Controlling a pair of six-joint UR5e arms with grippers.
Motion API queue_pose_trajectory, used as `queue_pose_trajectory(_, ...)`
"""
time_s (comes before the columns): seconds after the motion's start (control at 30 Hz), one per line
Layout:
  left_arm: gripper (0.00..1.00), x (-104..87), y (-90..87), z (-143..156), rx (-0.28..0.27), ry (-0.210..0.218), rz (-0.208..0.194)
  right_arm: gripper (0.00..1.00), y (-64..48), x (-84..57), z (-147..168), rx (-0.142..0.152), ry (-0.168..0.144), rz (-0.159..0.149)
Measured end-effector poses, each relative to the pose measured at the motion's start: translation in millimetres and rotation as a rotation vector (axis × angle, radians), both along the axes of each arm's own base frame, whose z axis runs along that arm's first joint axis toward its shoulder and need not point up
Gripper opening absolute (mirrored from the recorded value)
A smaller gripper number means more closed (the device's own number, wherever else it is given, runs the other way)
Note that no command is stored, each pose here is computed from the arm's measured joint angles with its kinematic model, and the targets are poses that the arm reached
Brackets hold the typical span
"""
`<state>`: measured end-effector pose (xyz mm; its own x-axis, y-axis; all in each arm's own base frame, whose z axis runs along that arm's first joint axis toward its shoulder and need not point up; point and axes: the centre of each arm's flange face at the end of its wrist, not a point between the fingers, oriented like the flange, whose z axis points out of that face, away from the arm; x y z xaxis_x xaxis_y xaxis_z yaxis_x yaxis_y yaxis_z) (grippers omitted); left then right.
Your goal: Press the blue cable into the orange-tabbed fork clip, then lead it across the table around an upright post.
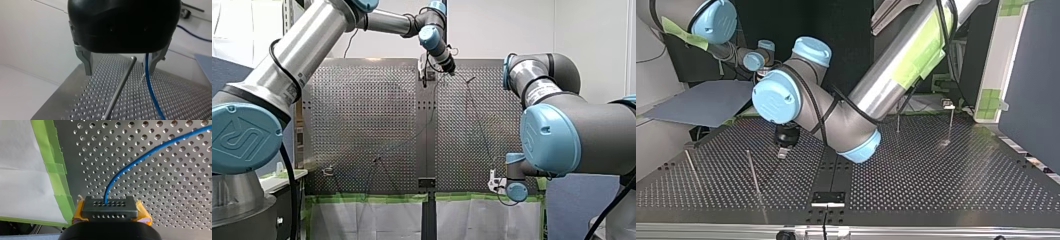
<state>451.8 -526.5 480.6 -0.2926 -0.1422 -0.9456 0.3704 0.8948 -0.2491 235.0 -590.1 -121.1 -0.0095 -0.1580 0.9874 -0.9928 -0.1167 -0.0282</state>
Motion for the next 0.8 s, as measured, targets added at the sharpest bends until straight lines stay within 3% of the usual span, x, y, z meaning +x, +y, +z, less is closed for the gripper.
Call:
queue_pose_trajectory(0.23,1.00,0.6,3.3,-0.2,0.017,-0.005,0.035,0.00,1.1,2.9,0.1,0.000,0.000,0.005)
queue_pose_trajectory(0.8,1.00,-0.1,3.9,2.1,0.036,-0.018,0.032,0.00,2.9,6.4,-0.2,0.003,0.003,0.011)
